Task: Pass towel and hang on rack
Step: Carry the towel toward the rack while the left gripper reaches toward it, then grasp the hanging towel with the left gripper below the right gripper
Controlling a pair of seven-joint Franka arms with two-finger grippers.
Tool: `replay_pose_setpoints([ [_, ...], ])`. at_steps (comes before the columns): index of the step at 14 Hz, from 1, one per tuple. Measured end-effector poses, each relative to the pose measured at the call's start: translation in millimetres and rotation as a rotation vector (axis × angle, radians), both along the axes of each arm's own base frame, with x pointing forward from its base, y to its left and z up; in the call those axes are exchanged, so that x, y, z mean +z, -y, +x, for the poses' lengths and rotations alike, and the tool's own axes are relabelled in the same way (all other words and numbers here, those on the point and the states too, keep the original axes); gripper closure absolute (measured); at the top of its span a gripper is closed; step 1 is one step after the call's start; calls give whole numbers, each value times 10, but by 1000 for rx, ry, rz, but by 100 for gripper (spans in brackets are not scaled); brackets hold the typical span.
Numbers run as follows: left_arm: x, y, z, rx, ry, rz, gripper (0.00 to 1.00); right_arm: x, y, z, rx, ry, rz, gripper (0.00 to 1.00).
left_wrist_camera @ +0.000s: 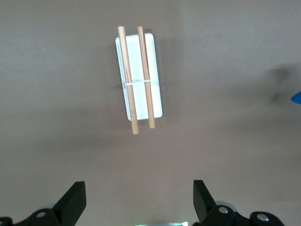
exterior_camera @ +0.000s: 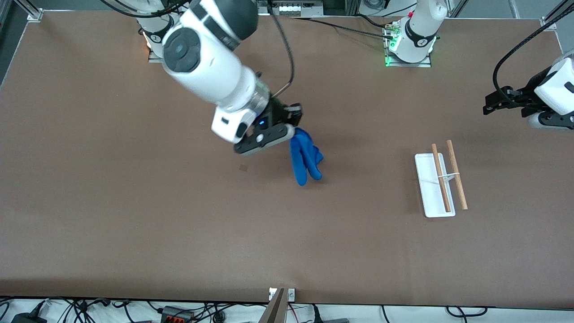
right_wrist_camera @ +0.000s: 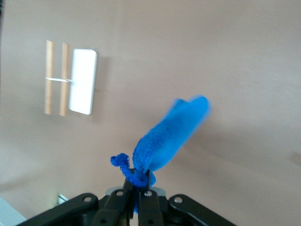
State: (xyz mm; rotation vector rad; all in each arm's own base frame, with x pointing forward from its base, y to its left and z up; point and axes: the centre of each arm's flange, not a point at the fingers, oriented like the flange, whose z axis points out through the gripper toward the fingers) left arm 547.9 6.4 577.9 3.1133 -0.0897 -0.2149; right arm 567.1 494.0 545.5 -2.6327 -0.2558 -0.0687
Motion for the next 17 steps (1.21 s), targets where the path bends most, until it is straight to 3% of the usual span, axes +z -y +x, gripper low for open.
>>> replay_pose_setpoints([
  [2,-169,132,-33,-36,-92,-21,0,78,-247,-158,-11,33,43,95],
  [4,-425,324,34,-55,-159,-142,0,137,-366,-242,-6,60,70,95],
  [6,-727,375,179,-139,-176,-236,0,194,-463,-319,-2,81,93,95],
  [10,-1220,485,392,-544,-118,-374,0,268,-584,-406,-20,101,131,95],
  [13,-1648,985,373,-781,-6,-495,0,271,-584,-405,-21,102,132,95],
  [17,-2031,1568,257,-1016,153,-565,0,271,-582,-403,-22,102,132,95],
])
